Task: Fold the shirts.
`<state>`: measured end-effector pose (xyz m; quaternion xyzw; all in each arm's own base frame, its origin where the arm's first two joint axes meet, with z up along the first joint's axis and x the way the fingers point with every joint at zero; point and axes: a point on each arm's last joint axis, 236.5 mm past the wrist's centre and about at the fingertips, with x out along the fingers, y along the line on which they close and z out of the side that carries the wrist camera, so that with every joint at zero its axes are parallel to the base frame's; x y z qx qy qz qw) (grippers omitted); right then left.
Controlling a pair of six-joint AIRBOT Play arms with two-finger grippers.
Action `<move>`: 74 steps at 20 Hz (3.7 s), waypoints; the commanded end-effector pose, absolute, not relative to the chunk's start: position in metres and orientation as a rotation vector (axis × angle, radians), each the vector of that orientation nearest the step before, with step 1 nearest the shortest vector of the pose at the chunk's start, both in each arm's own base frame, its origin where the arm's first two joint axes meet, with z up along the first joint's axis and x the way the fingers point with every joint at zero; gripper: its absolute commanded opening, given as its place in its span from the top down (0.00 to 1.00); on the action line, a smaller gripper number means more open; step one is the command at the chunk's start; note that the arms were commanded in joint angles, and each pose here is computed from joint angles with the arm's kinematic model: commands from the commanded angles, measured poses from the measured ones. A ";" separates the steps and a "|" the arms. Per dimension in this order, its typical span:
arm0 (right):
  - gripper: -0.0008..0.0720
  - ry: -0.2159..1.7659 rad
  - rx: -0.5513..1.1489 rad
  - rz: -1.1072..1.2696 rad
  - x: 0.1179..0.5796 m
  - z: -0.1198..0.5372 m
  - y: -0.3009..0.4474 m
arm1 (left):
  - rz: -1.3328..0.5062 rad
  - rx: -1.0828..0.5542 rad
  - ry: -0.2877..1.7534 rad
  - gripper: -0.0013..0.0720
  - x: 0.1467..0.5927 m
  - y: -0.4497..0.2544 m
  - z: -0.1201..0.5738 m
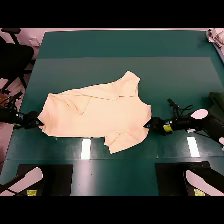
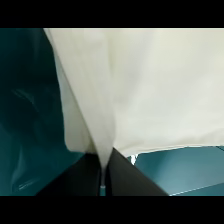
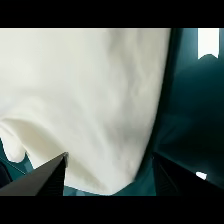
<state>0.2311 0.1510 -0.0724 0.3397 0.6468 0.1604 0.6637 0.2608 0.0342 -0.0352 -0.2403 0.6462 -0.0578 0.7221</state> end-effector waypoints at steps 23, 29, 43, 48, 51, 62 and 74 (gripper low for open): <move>0.96 0.151 0.556 0.390 0.304 0.343 0.066 | -0.782 -0.342 0.225 0.95 0.276 -0.106 0.357; 0.96 -0.196 0.172 0.164 0.216 0.460 0.044 | -0.612 0.045 -0.245 0.95 0.203 -0.126 0.501; 0.96 -0.578 -0.136 0.063 0.126 0.576 0.080 | -0.112 0.491 -0.440 0.95 0.130 -0.096 0.580; 0.96 -0.427 -0.017 0.046 0.182 0.521 0.038 | -0.150 0.390 -0.194 0.95 0.191 -0.065 0.508; 0.96 -0.256 0.125 0.026 0.236 0.446 -0.004 | -0.210 0.234 0.020 0.95 0.248 -0.039 0.421; 0.96 0.360 0.450 0.174 0.429 0.175 -0.021 | -0.412 -0.140 0.257 0.95 0.383 -0.024 0.204; 0.96 0.475 0.346 0.247 0.547 0.100 0.024 | -0.261 -0.011 0.404 0.95 0.482 -0.044 0.077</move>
